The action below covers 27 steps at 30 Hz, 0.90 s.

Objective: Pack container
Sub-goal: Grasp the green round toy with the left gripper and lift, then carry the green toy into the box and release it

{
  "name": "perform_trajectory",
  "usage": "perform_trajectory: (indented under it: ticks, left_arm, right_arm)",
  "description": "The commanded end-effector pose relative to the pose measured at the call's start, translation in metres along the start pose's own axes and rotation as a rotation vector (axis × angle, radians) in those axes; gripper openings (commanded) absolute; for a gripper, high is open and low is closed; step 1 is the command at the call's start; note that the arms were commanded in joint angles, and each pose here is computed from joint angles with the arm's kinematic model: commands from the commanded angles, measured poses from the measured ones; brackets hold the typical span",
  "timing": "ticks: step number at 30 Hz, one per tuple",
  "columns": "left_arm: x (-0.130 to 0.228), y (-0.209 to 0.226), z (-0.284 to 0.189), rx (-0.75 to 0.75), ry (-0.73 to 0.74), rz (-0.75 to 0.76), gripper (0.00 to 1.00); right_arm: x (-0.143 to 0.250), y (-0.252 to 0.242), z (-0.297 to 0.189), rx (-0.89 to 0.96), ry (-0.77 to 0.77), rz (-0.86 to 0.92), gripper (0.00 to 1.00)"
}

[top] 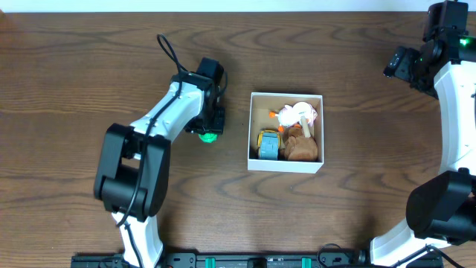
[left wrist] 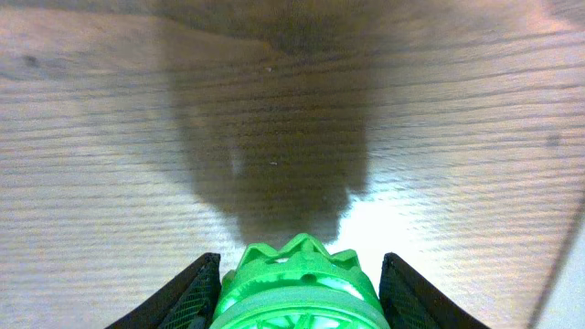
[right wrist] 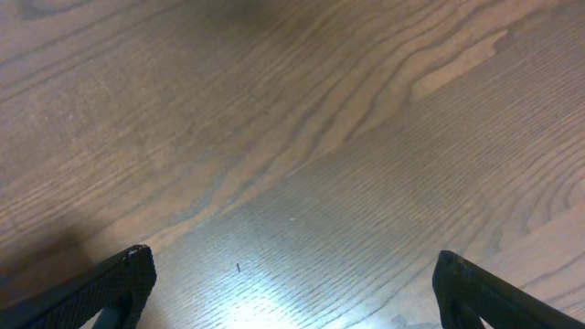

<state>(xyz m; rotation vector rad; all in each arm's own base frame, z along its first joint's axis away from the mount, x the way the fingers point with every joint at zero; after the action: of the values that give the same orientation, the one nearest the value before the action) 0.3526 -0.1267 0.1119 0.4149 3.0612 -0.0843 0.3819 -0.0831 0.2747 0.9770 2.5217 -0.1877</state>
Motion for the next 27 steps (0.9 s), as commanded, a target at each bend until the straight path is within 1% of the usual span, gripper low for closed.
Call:
perform_trajectory:
  ticks: [1,6,10,17,20,22,25,27]
  left_arm:
    - [0.000,0.001,-0.021,0.001,-0.056,0.007,0.51]
    - [0.000,0.000,-0.047,0.006,-0.130,0.009,0.52]
    - [-0.003,-0.002,-0.076,0.015,-0.221,-0.012,0.52]
    - [-0.018,-0.007,-0.129,0.045,-0.469,-0.035,0.52]
    - [-0.025,-0.011,-0.144,0.071,-0.570,-0.068,0.52]
    - [-0.031,-0.018,-0.151,0.112,-0.621,-0.054,0.51]
    - [-0.035,-0.033,-0.155,0.184,-0.657,-0.011,0.51]
    - [-0.035,-0.042,-0.157,0.207,-0.668,0.012,0.51]
  right_arm:
    - [-0.004,-0.003,-0.003,0.003,-0.015,-0.001,0.99]
    - [-0.004,-0.003,-0.003,0.003,-0.015,-0.001,0.99]
    - [-0.004,-0.003,-0.003,0.003,-0.015,-0.001,0.99]
    - [-0.004,-0.003,-0.003,0.003,-0.015,-0.001,0.99]
    - [-0.004,-0.003,-0.003,0.003,-0.015,-0.001,0.99]
    - [-0.004,-0.003,-0.003,0.003,-0.015,-0.001,0.99]
    - [-0.004,-0.003,-0.003,0.003,-0.015,-0.001,0.99]
    - [-0.004,-0.003,-0.003,0.003,-0.015,-0.001,0.99]
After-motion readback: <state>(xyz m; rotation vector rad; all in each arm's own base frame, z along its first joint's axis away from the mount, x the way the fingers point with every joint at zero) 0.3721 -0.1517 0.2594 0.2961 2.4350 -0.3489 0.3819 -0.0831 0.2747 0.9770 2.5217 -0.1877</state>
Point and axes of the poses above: each gripper's point midway between its finger pads, its own z axis out along the fingers, its own y axis along the line the jaws close on, x = y × z, the point moved 9 cm from there along -z, back along the fingers, and after that the axes turned 10 degrees about z, right-handed, at the moved point
